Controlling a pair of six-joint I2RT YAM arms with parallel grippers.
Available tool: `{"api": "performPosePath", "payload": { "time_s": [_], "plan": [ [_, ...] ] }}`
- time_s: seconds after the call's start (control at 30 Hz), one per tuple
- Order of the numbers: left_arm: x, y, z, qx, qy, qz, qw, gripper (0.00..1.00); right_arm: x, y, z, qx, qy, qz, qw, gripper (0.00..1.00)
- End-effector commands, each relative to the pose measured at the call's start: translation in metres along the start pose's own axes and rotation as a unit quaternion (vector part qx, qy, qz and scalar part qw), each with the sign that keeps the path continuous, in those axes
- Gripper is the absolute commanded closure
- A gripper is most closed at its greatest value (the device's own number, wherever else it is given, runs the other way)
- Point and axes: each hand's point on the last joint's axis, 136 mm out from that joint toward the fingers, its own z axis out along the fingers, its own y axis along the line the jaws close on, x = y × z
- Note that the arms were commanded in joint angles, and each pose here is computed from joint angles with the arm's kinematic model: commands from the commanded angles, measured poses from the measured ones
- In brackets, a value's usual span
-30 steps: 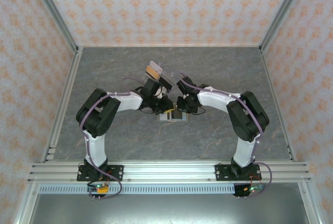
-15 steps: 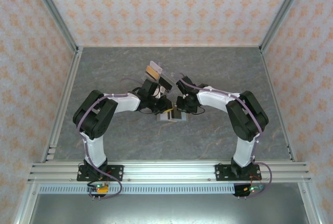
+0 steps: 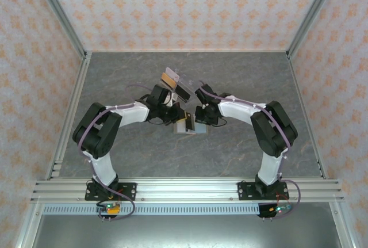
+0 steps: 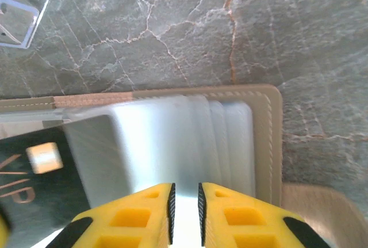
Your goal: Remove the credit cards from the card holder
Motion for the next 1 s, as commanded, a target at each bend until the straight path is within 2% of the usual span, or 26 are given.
{"api": "performPosePath", "payload": {
  "time_s": [0.0, 0.17, 0.3, 0.5, 0.67, 0.8, 0.97],
  "plan": [
    [-0.004, 0.001, -0.028, -0.022, -0.022, 0.019, 0.999, 1.00, -0.018, 0.020, -0.033, -0.048, -0.057, -0.011, 0.997, 0.71],
    [-0.020, -0.015, -0.067, -0.023, -0.071, 0.029, 0.997, 1.00, -0.032, 0.049, -0.072, -0.123, -0.103, -0.027, 0.987, 0.43],
    [-0.034, -0.036, -0.093, -0.001, -0.119, 0.026, 0.993, 1.00, -0.036, 0.068, -0.087, -0.183, -0.101, -0.048, 0.977, 0.31],
    [-0.051, -0.074, -0.115, 0.071, -0.167, 0.011, 0.983, 0.99, -0.045, 0.099, -0.112, -0.313, -0.089, -0.039, 0.945, 0.15],
    [-0.062, -0.095, -0.131, 0.132, -0.192, -0.009, 0.973, 0.99, -0.056, 0.113, -0.135, -0.402, -0.077, -0.011, 0.912, 0.13],
    [-0.067, -0.105, -0.140, 0.169, -0.203, -0.020, 0.964, 0.99, -0.055, 0.120, -0.141, -0.430, -0.059, -0.002, 0.901, 0.15],
    [-0.068, -0.112, -0.141, 0.194, -0.200, -0.030, 0.960, 0.99, -0.062, 0.128, -0.157, -0.475, -0.056, 0.021, 0.878, 0.26]
  ]
}}
